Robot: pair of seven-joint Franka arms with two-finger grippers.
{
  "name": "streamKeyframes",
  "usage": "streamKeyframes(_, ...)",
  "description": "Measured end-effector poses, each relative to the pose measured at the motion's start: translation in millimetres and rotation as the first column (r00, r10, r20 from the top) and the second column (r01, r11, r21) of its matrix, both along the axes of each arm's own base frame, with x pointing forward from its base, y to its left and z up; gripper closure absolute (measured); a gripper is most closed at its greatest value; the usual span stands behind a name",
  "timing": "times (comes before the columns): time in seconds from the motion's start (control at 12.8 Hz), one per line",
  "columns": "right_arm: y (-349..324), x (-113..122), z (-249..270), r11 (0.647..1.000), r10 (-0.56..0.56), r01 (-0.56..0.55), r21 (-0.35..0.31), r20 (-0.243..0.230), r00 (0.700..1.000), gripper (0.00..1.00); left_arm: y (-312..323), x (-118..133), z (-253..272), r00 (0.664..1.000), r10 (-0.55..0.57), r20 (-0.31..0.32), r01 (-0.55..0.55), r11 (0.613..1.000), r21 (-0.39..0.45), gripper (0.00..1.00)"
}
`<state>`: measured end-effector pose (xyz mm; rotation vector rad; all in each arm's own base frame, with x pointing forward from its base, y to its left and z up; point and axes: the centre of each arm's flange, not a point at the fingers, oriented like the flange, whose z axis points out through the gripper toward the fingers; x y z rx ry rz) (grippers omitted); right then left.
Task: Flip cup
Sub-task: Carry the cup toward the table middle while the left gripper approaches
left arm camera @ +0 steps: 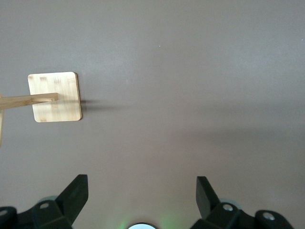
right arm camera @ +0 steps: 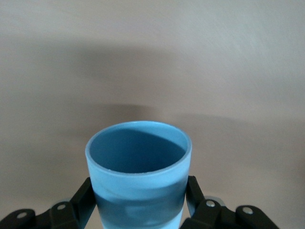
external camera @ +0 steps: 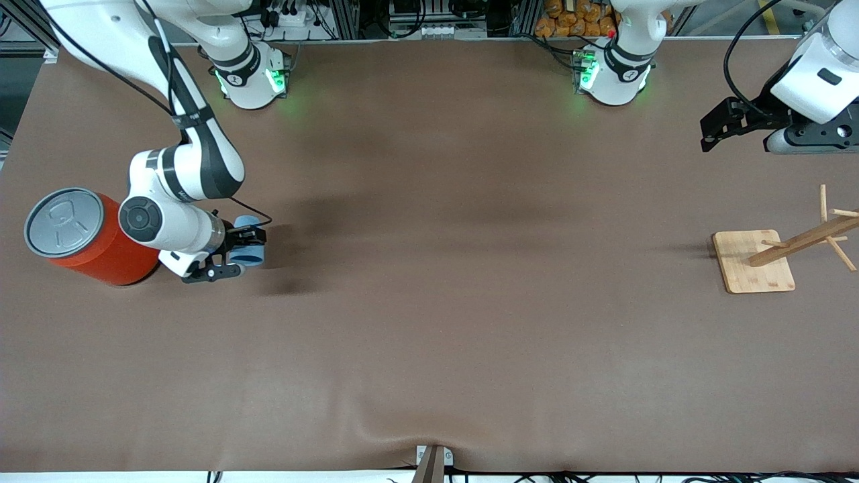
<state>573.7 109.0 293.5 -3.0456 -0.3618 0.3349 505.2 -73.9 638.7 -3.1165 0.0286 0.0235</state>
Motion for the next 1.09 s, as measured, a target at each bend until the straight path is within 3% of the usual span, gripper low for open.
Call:
streamKeyframes(0.16, 48, 14, 43, 0.989, 0.141, -0.144, 0.043, 0.056, 0.988, 0.2, 0, 0, -1, 1.0, -0.001, -0.001, 0.001, 1.0, 0.0, 0.0)
streamKeyframes(0.31, 106, 14, 67, 0.955, 0.281, -0.289, 0.065, 0.115, 0.953, 0.2, -1, 0, -1, 1.0, -0.002, -0.001, 0.002, 1.0, 0.0, 0.0)
streamKeyframes(0.47, 168, 10, 77, 0.894, 0.424, -0.44, 0.08, 0.161, 0.891, 0.2, -1, 0, -2, 1.0, -0.001, -0.004, 0.001, 1.0, 0.001, 0.0)
streamKeyframes(0.54, 196, 8, 77, 0.845, 0.509, -0.528, 0.08, 0.179, 0.842, 0.2, -1, 0, -4, 1.0, -0.001, -0.008, 0.001, 1.0, 0.001, 0.0)
streamKeyframes(0.62, 225, 5, 71, 0.763, 0.623, -0.643, 0.064, 0.195, 0.758, 0.2, -1, 0, -7, 1.0, -0.001, -0.014, 0.001, 1.0, 0.002, 0.0)
streamKeyframes(0.78, 304, -10, 55, 0.572, 0.803, -0.82, -0.013, 0.209, 0.557, 0.2, -3, -1, -14, 0.999, 0.0, -0.032, -0.001, 1.0, -0.025, 0.0)
streamKeyframes(0.93, 381, -46, 34, 0.439, 0.885, -0.896, -0.071, 0.207, 0.417, 0.2, -6, -1, -26, 0.998, 0.003, -0.062, -0.007, 0.997, -0.073, 0.0)
streamKeyframes(1.09, 430, -80, 15, 0.337, 0.929, -0.932, -0.13, 0.205, 0.307, 0.2, -10, 3, -42, 0.996, 0.005, -0.09, -0.016, 0.993, -0.119, 0.0)
